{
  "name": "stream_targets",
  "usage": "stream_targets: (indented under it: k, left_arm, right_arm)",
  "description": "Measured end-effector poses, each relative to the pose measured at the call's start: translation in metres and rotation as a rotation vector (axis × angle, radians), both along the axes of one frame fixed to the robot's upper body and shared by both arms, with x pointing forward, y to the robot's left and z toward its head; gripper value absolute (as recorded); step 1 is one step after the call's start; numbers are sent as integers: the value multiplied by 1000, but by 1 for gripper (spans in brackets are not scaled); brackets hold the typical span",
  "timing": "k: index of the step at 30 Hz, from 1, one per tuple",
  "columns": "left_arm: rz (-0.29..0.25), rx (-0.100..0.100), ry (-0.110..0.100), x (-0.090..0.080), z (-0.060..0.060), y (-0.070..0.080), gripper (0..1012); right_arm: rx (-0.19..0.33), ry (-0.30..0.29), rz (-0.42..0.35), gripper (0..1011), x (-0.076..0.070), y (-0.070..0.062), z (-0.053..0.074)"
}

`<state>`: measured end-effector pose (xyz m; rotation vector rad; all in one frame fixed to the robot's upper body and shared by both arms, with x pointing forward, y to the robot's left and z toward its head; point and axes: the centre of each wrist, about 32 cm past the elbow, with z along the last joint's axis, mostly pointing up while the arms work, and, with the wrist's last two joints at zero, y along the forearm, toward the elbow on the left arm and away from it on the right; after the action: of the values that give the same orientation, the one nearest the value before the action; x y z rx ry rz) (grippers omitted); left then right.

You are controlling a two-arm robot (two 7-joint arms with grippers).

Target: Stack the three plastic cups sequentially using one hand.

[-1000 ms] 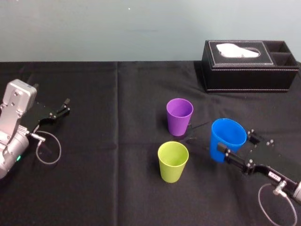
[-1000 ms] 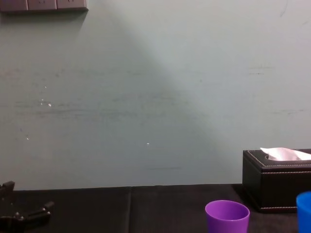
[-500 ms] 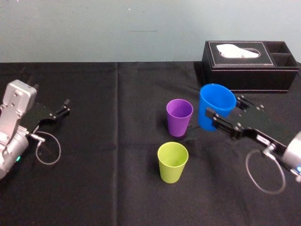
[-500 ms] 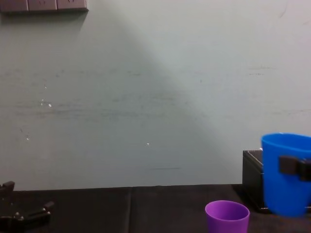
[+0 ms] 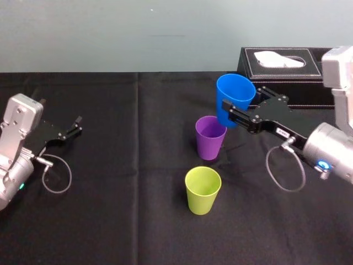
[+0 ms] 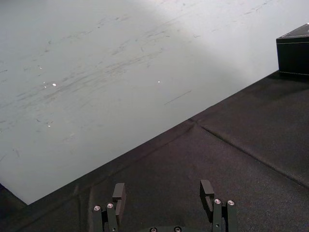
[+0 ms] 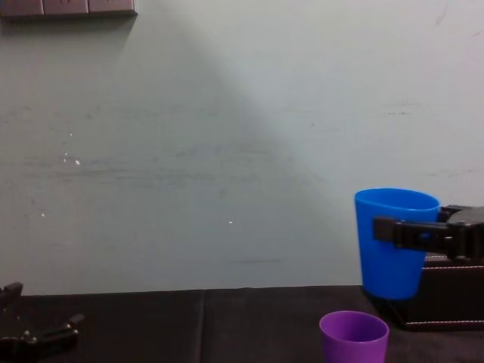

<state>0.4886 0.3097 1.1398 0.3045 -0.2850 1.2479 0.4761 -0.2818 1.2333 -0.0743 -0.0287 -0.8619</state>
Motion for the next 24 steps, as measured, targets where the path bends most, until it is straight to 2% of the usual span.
stream_targets:
  k: [9, 24]
  left_arm:
    - [0, 0, 0, 0, 0, 0, 1011]
    - [0, 0, 0, 0, 0, 0, 1011]
  right_arm:
    - [-24, 19, 9, 716, 19, 13, -11]
    - [-59, 43, 19, 716, 33, 23, -29]
